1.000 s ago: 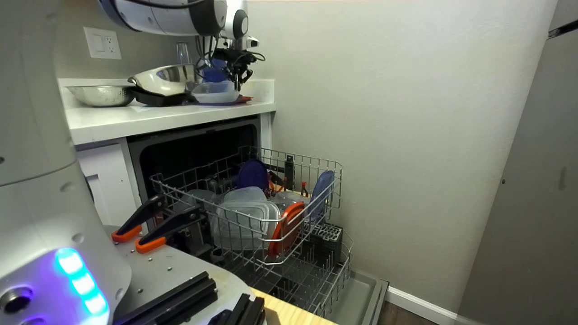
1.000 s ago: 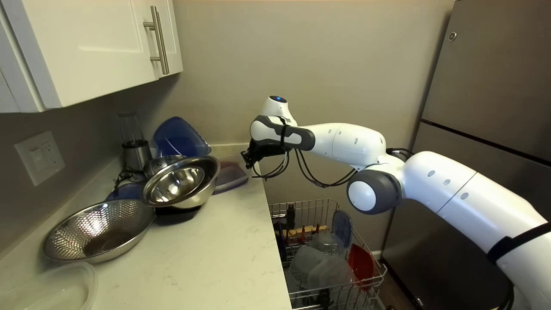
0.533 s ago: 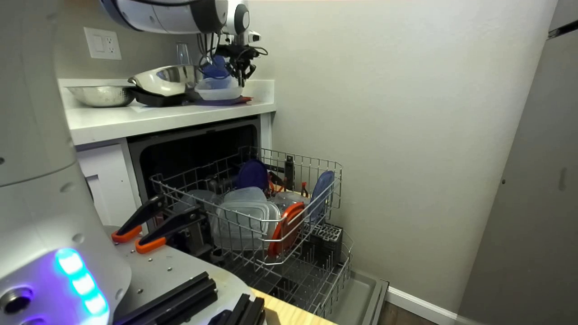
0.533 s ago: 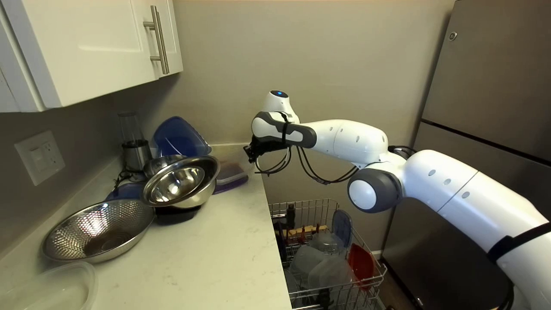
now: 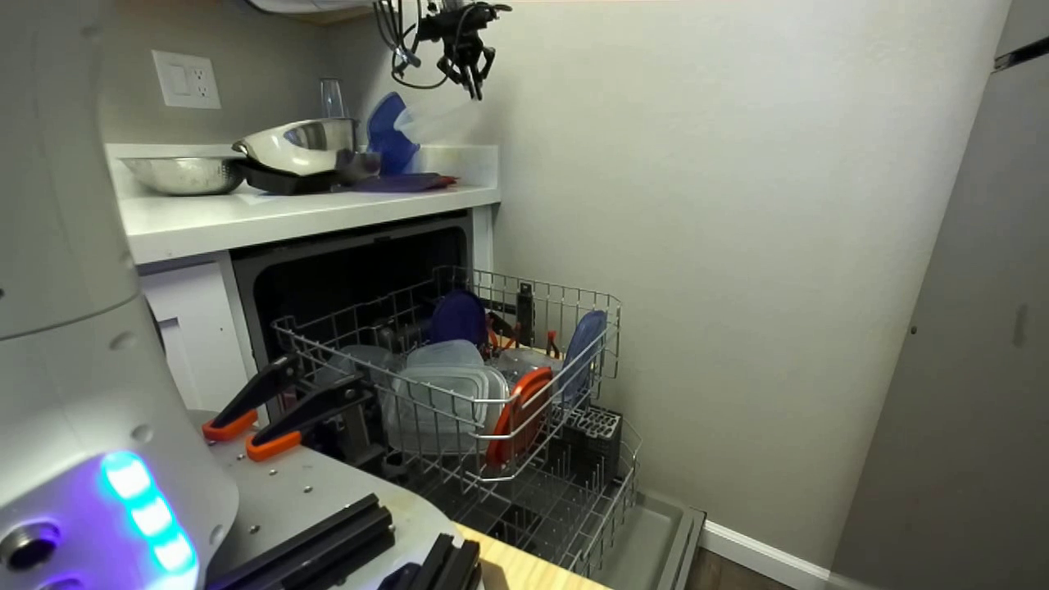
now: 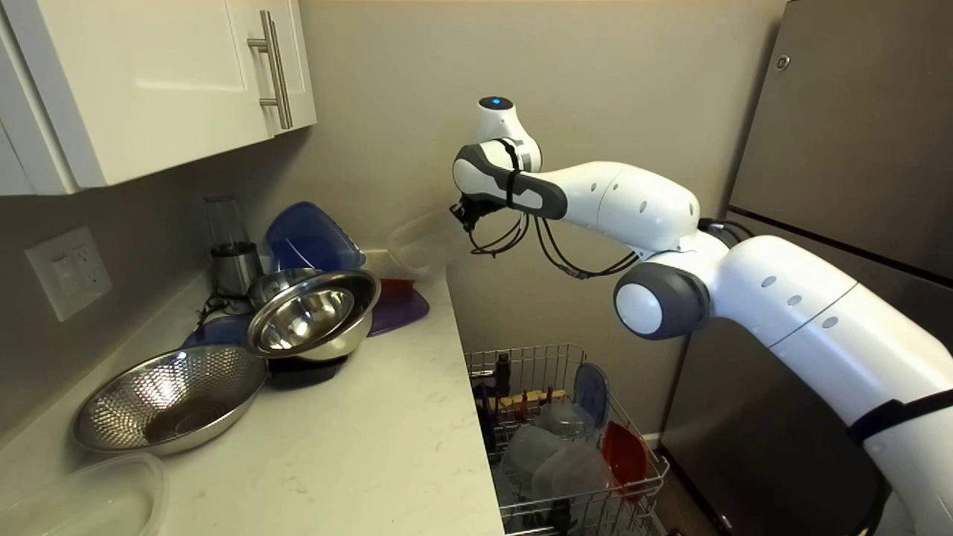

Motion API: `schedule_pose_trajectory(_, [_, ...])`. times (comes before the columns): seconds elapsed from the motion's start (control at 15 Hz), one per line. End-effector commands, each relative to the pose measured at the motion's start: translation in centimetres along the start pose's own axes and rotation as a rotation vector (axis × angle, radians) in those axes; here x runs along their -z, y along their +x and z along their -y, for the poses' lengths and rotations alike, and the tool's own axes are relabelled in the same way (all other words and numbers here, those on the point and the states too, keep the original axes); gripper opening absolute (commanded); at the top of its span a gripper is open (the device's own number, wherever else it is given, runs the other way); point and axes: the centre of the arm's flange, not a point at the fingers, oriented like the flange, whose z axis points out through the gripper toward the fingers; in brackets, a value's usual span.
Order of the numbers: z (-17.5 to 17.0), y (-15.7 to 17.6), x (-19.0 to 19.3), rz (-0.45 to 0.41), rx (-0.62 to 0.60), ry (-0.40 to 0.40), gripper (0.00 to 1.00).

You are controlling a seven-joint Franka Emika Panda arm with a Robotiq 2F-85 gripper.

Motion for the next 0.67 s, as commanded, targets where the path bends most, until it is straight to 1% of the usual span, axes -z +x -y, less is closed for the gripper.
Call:
schedule_pose_trajectory(0.0, [-1.8, 0.6, 2.8, 0.072, 0.043, -0.093, 0.05])
schedule_pose_trajectory(0.07, [-2.3, 0.5, 3.2, 0.100, 0.064, -0.120, 0.05])
schedule_pose_trajectory(0.13, [-2.6, 0.4, 3.5, 0.147, 0.088, -0.153, 0.05])
schedule_pose_trajectory(0.27, [-3.3, -0.1, 3.9, 0.228, 0.134, -0.189, 0.05])
schedule_pose_trajectory(0.4, [-3.8, -0.8, 3.9, 0.316, 0.175, -0.210, 0.05])
schedule_pose_trajectory(0.6, [-4.3, -2.0, 3.2, 0.445, 0.237, -0.213, 0.05])
